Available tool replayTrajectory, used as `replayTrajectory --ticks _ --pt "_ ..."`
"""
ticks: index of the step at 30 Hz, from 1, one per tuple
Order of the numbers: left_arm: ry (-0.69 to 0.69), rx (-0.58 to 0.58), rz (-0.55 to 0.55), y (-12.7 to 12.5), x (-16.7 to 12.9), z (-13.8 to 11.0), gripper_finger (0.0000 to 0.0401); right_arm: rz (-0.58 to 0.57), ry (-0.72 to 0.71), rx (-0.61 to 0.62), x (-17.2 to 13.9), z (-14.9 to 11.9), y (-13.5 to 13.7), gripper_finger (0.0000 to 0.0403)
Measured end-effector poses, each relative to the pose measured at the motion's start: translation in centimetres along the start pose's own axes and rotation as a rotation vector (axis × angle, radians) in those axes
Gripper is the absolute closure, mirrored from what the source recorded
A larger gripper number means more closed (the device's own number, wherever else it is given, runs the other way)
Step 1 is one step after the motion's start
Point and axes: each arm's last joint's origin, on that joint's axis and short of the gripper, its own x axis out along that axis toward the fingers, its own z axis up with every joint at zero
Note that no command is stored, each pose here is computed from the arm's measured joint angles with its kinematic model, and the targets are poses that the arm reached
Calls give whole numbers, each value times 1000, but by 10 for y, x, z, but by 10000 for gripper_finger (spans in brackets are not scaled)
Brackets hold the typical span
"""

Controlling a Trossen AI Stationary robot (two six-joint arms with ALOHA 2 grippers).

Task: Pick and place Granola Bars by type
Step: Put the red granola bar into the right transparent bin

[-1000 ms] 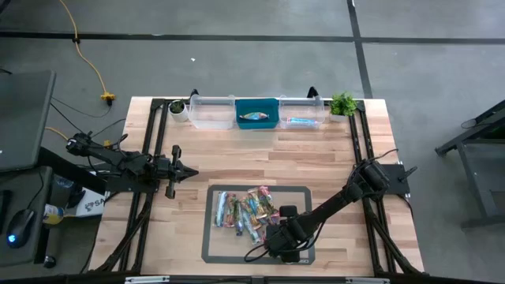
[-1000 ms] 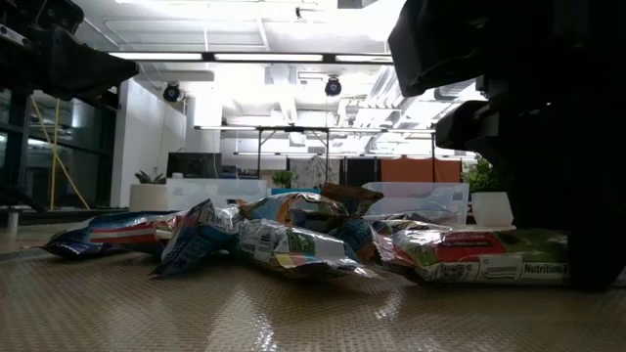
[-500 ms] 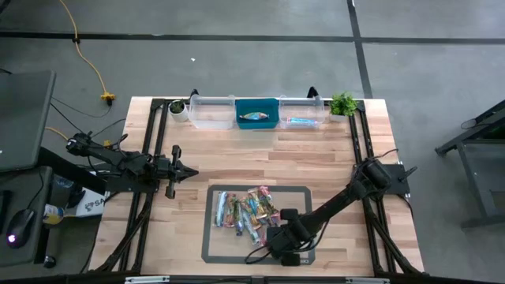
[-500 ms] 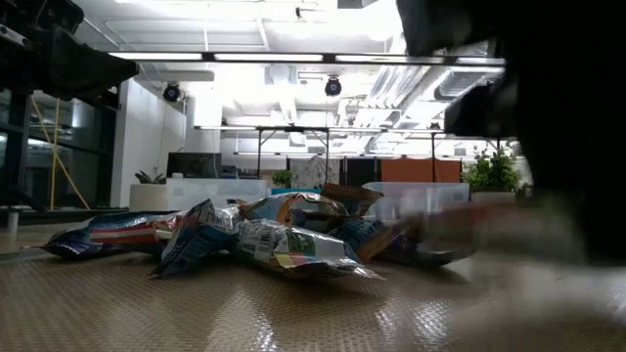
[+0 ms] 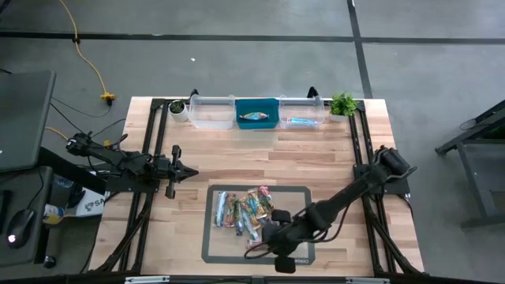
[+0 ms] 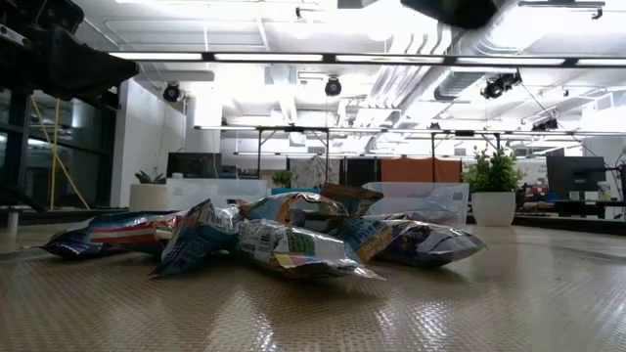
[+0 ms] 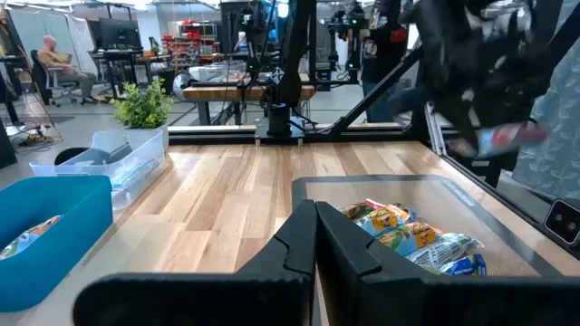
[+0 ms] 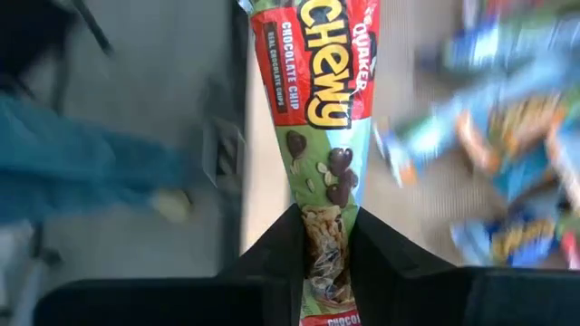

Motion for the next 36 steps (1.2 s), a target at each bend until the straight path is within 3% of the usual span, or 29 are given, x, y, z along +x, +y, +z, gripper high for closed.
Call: replayTrajectory --ticks 10,20,28,36 --pt "0 0 0 0 0 0 400 139 -439 -72 -63 37 22 346" --pt "0 0 0 0 0 0 400 133 -790 -157 -120 57 30 346" --pt "0 0 0 0 0 0 400 21 -1053 -215 -154 68 32 346" --pt "0 0 0 0 0 0 400 -310 -1237 -225 -181 81 17 346"
